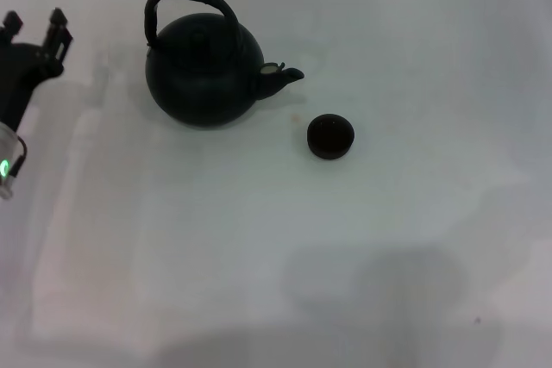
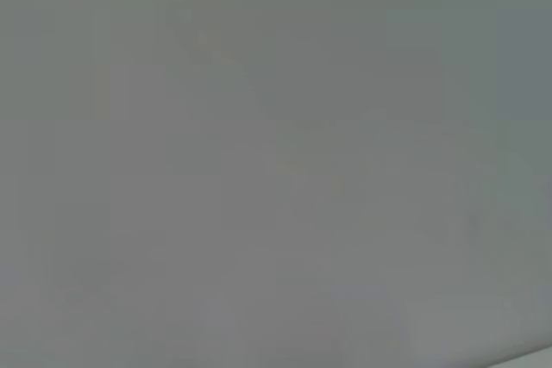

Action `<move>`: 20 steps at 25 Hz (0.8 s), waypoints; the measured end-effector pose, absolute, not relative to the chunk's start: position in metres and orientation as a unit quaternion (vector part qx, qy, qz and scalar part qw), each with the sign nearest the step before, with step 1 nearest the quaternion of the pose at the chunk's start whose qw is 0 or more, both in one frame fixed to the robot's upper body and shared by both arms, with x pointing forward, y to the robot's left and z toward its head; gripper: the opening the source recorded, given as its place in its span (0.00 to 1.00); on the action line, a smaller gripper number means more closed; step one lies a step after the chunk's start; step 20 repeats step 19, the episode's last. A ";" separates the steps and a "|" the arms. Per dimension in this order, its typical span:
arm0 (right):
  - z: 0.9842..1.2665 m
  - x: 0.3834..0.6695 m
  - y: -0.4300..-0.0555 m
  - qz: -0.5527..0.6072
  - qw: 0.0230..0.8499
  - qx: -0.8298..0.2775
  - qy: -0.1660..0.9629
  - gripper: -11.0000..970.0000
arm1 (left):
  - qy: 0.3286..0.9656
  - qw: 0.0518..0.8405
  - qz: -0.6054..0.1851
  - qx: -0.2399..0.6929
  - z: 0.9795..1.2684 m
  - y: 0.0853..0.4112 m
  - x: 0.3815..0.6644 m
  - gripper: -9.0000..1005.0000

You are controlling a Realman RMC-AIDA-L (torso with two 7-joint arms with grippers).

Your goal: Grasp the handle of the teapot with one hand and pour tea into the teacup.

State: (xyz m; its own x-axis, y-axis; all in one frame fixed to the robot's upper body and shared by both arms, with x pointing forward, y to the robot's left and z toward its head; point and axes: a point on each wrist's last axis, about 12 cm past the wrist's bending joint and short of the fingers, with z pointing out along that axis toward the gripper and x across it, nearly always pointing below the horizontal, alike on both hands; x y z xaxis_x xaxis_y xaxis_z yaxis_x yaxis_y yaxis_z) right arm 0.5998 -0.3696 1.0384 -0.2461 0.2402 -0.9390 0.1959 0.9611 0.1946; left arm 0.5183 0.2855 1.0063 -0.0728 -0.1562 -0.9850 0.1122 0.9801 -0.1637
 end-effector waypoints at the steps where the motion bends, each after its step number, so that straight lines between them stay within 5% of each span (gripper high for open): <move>1: 1.038 0.600 -0.369 0.017 0.597 0.135 0.790 0.89 | 0.725 0.681 -0.097 -0.017 1.007 0.287 0.520 0.64; 20: 1.036 0.599 -0.371 -0.006 0.591 0.114 0.798 0.89 | 0.703 0.702 -0.047 -0.098 1.017 0.311 0.534 0.64</move>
